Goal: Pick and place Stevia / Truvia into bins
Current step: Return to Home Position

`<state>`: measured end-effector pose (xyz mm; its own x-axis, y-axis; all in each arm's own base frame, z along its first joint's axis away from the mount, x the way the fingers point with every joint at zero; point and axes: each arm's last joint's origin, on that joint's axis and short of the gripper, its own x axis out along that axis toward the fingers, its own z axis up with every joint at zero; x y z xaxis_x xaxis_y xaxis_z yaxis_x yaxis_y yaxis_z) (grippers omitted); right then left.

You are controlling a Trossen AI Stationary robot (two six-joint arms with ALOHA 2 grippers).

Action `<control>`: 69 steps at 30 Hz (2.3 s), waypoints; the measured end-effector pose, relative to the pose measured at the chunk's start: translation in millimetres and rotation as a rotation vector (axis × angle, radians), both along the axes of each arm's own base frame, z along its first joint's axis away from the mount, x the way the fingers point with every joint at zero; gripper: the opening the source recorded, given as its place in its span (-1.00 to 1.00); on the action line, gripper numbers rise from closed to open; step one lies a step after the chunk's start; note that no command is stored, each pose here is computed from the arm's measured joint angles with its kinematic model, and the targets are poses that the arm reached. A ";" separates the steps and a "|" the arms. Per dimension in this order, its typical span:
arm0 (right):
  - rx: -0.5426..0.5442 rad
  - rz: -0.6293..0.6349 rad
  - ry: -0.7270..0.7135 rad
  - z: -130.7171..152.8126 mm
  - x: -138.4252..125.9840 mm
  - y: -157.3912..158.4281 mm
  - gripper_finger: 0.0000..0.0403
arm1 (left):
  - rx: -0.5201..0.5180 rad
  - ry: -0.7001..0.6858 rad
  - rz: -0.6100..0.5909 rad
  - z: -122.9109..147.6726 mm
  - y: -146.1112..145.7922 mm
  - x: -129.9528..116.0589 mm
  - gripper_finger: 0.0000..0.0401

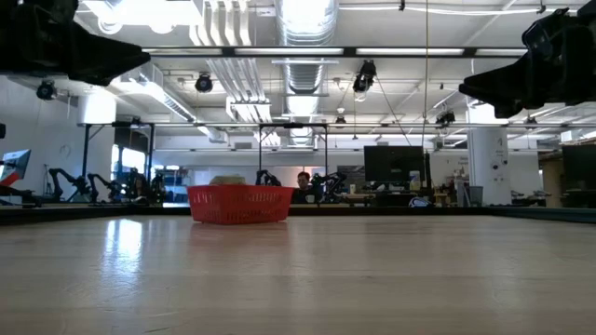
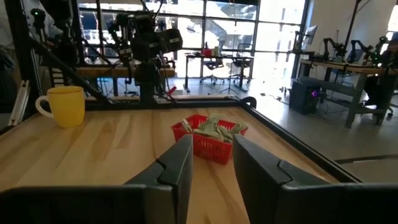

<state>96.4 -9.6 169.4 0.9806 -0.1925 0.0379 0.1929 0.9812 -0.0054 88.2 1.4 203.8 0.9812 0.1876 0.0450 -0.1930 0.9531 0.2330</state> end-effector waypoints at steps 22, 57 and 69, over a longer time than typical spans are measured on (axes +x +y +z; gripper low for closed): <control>-0.018 0.003 0.006 -0.2 0.1 0.1 -0.55 | 0.037 -0.069 -0.058 -26.1 -2.4 9.9 -0.19; -0.032 0.004 0.043 -2.7 2.3 0.0 -0.55 | 0.025 0.036 -0.041 -37.0 -1.9 11.1 -0.19; -0.032 0.003 0.043 -2.7 2.3 0.0 -0.61 | 0.025 0.040 -0.040 -37.4 -1.9 11.3 -0.19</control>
